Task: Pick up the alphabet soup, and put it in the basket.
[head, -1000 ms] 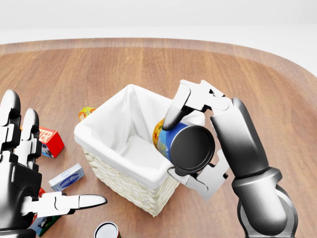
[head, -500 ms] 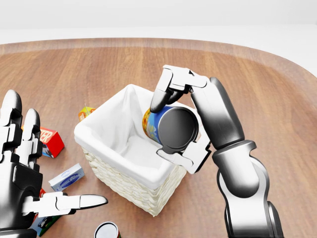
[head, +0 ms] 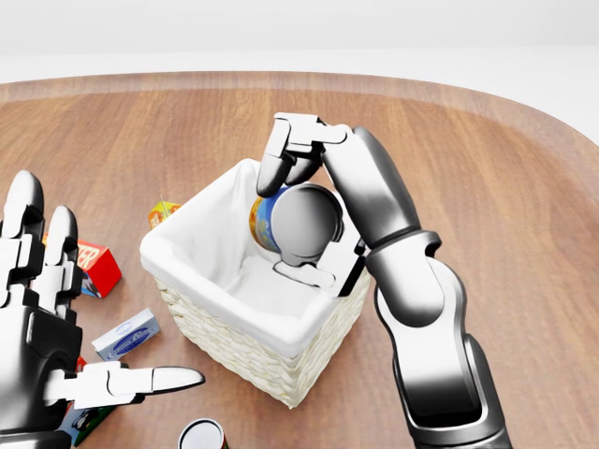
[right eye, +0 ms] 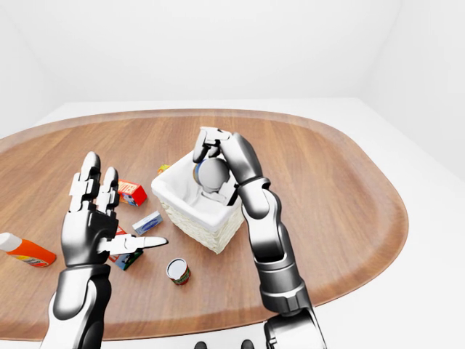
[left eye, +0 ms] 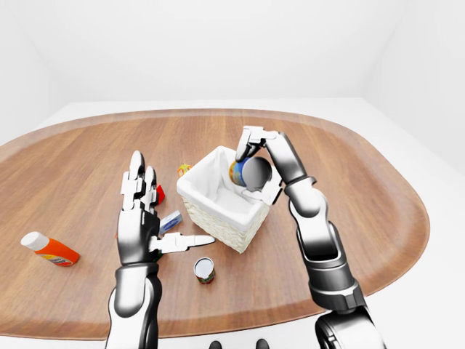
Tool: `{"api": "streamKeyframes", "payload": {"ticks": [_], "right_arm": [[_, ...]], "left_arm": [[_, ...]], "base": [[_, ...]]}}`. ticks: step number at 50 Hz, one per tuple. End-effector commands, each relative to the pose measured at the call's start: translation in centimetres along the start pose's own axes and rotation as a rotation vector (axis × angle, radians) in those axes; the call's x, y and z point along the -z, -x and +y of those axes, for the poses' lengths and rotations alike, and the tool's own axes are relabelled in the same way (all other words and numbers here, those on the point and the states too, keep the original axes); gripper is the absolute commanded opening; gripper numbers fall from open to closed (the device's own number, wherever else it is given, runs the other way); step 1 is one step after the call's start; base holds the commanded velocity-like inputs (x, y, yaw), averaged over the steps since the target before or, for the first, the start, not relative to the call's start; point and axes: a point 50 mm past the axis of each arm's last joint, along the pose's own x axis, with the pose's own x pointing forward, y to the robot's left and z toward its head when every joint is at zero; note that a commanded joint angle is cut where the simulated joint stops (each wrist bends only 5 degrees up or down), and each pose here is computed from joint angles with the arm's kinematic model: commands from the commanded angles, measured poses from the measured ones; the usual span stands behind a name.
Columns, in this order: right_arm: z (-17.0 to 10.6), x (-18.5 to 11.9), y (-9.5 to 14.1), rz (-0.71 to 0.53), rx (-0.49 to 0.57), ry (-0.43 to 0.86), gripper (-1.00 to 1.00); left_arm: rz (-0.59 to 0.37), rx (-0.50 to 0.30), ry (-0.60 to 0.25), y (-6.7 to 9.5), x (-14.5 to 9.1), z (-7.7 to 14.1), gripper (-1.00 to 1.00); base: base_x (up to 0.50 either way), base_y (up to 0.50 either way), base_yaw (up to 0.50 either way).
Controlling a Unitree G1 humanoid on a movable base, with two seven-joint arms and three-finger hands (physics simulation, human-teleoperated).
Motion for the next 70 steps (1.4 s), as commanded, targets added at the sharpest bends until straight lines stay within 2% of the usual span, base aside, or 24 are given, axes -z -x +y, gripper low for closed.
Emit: {"api": "streamKeyframes", "payload": {"ticks": [1,5,10,16,29,37,47,70], "right_arm": [[0.6,0.5,-1.3,0.023,-0.011,-0.019,-1.0],[0.6,0.5,-1.3,0.024,-0.011,-0.019,-1.0],[0.9,1.5,-2.6,0.072,-0.049,0.004,-1.0],[0.7,1.3,-3.3,0.069,-0.062,0.024,-1.0],[1.5,4.3,-4.7,0.208,-0.102,0.044,-1.0],[2.2,4.4,-4.9,0.223,-0.122,0.055,-1.0],[2.6,6.6,-5.4,0.332,-0.13,0.059,-1.0],[4.2,6.2,-6.5,0.35,-0.193,0.123,-1.0]], "left_arm": [[0.011,0.001,-0.001,0.0,0.3,0.0,1.0],[0.011,0.001,-0.001,0.0,0.3,0.0,1.0],[0.023,0.003,-0.003,0.0,0.5,0.0,1.0],[0.021,0.003,-0.002,0.0,0.5,-0.1,1.0],[0.021,0.003,-0.003,-0.1,0.6,-0.1,1.0],[0.024,0.004,-0.003,-0.1,0.6,-0.1,1.0],[0.019,0.003,-0.001,-0.1,0.5,-0.1,1.0],[0.019,0.005,-0.003,-0.1,0.5,-0.1,1.0]], "base": [[0.0,0.0,0.0],[0.0,0.0,0.0],[0.0,0.0,0.0],[0.0,0.0,0.0],[0.0,0.0,0.0],[0.0,0.0,0.0],[0.0,0.0,0.0],[0.0,0.0,0.0]]}}
